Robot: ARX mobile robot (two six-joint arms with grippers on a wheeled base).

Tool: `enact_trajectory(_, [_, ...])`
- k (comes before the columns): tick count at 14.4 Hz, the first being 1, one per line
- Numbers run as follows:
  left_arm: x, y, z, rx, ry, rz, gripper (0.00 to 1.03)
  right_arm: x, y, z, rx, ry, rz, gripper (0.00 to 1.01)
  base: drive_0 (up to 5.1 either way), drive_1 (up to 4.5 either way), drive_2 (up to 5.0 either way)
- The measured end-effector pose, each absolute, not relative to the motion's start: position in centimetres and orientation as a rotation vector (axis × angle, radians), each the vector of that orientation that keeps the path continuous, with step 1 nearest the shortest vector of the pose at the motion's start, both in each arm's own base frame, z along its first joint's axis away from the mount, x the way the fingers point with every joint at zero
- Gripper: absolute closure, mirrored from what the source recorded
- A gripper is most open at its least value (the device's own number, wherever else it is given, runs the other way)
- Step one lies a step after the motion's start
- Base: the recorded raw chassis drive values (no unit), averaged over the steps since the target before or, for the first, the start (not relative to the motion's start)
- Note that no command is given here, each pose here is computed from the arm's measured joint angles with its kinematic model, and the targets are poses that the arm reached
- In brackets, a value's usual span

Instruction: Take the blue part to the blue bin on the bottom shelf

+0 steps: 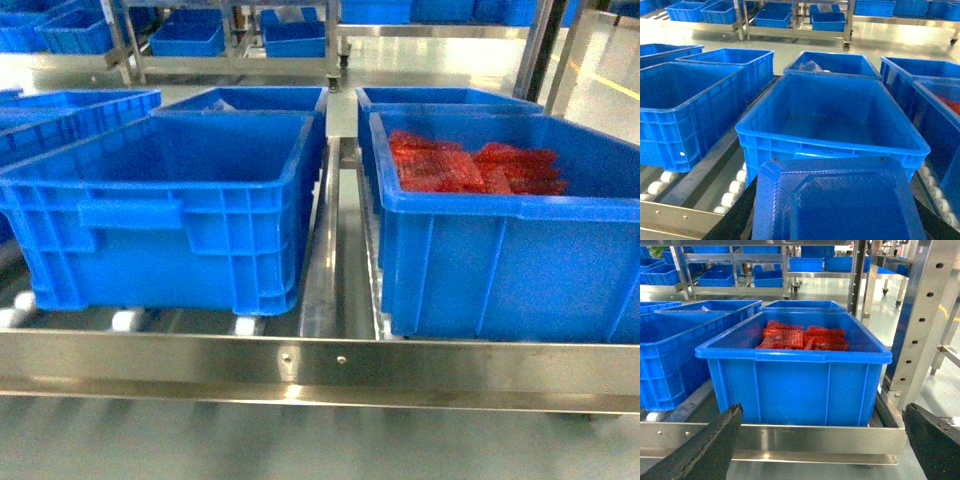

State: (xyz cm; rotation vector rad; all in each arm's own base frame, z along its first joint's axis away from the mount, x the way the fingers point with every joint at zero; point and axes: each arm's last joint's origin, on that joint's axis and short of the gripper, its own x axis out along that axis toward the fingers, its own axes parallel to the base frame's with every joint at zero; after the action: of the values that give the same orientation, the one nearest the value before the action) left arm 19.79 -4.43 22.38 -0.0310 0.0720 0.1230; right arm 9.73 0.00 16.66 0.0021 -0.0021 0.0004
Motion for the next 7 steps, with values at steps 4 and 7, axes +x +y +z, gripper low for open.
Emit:
enact_trajectory(4, [19.78, -4.43, 22.43, -0.032, 0.068, 0.123, 0.6, 9.73, 0.0, 16.68, 0.003, -0.004, 0.0, 0.03, 0.0, 0.0, 0.0])
enact_trajectory(7, [19.78, -4.43, 22.4, -0.031, 0.071, 0.123, 0.6, 9.73, 0.0, 16.66, 0.002, -0.002, 0.0, 0.03, 0.0, 2.72, -2.7])
